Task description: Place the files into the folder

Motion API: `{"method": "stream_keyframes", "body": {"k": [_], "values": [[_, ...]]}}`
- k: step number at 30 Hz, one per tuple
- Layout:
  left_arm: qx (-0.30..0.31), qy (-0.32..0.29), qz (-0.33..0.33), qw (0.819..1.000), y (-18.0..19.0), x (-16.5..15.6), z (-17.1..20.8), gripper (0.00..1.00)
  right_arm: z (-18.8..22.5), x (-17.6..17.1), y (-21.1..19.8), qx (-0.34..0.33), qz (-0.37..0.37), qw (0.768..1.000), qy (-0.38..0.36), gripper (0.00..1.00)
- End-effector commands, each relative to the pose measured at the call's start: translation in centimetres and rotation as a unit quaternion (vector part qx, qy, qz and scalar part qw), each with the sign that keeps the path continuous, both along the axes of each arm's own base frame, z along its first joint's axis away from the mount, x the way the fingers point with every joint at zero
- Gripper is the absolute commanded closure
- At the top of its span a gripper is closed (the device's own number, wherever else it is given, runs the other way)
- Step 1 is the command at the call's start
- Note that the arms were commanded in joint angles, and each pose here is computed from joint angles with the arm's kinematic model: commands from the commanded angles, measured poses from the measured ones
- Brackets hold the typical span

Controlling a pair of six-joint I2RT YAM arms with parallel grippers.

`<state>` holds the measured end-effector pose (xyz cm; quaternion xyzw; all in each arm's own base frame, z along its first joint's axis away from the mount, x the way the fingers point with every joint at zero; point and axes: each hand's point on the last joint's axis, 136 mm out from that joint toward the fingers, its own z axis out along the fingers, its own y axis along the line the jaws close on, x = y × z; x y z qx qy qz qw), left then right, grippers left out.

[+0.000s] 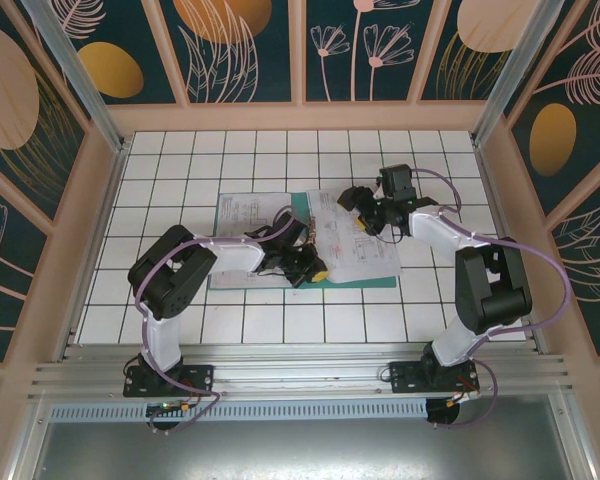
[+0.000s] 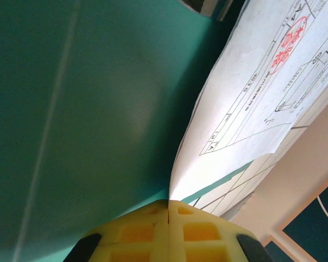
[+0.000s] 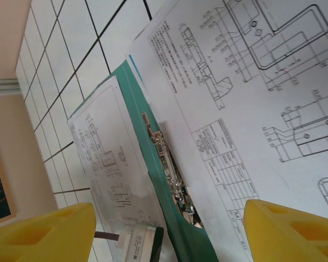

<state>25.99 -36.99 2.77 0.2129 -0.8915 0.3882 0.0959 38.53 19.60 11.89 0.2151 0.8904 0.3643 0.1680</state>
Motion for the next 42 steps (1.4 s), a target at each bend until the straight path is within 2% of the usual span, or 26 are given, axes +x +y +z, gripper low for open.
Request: {"method": "stream_keyframes", "body": {"k": [1,29,42], "values": [[-0.013,0.001,-0.012,1.000,0.3,-0.5,1.1,1.00,0.7,-0.1,-0.2,-0.006,-0.002,1.000,-0.008,0.28],[0.017,0.006,-0.006,1.000,3.3,-1.8,0.4,1.00,0.1,-1.2,-0.7,-0.003,-0.009,1.000,-0.003,0.28],[-0.014,-0.005,0.029,0.999,1.9,0.1,1.2,1.00,0.0,-1.3,-0.7,0.000,-0.006,1.000,-0.003,0.28]]}}
